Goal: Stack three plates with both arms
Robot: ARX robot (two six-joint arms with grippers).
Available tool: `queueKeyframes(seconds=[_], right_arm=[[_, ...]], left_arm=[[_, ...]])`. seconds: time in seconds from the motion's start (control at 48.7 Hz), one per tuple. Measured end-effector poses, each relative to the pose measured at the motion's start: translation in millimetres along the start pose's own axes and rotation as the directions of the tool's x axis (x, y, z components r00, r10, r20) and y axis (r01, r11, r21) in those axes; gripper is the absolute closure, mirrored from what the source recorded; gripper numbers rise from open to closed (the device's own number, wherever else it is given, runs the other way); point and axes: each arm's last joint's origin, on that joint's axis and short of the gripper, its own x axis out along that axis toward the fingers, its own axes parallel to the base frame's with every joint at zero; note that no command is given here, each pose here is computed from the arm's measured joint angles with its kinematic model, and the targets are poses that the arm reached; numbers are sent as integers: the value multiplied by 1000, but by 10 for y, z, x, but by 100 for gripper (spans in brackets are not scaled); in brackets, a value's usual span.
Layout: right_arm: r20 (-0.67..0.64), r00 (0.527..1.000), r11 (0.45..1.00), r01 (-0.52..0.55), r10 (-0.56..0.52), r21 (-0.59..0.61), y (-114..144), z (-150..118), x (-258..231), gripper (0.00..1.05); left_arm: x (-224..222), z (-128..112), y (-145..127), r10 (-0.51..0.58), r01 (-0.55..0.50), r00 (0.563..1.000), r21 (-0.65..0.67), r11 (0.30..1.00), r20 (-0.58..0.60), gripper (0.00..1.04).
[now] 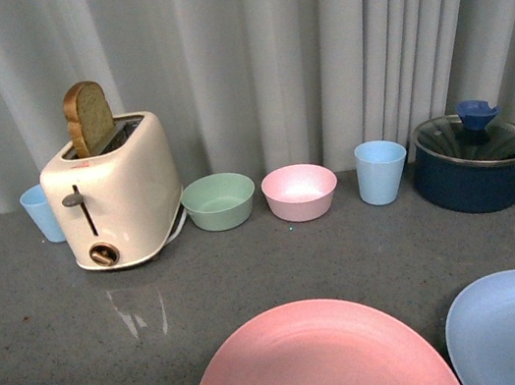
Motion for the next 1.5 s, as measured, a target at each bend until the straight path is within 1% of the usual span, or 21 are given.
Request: queueKeyframes(seconds=[0.062,0.185,0.267,0.39,0.821,1.498], right_arm=[[0,1000,1000,0,0,0,0,0,0,7],[0,1000,1000,0,0,0,0,0,0,7],[0,1000,1000,0,0,0,0,0,0,7],[0,1000,1000,0,0,0,0,0,0,7],[0,1000,1000,0,0,0,0,0,0,7],[0,1000,1000,0,0,0,0,0,0,7]], left_arm=[[-65,-52,24,2,-2,1000,0,1000,15,101],[-185,-132,113,-17,17,1000,4,1000,-14,101],[-267,-107,148,4,-4,1000,3,1000,-1,101],[-372,-110,150,3,-3,1000,3,1000,-7,101],[-624,14,148,2,-2,999,3,1000,35,101],[-812,18,148,1,-1,999,3,1000,39,101]])
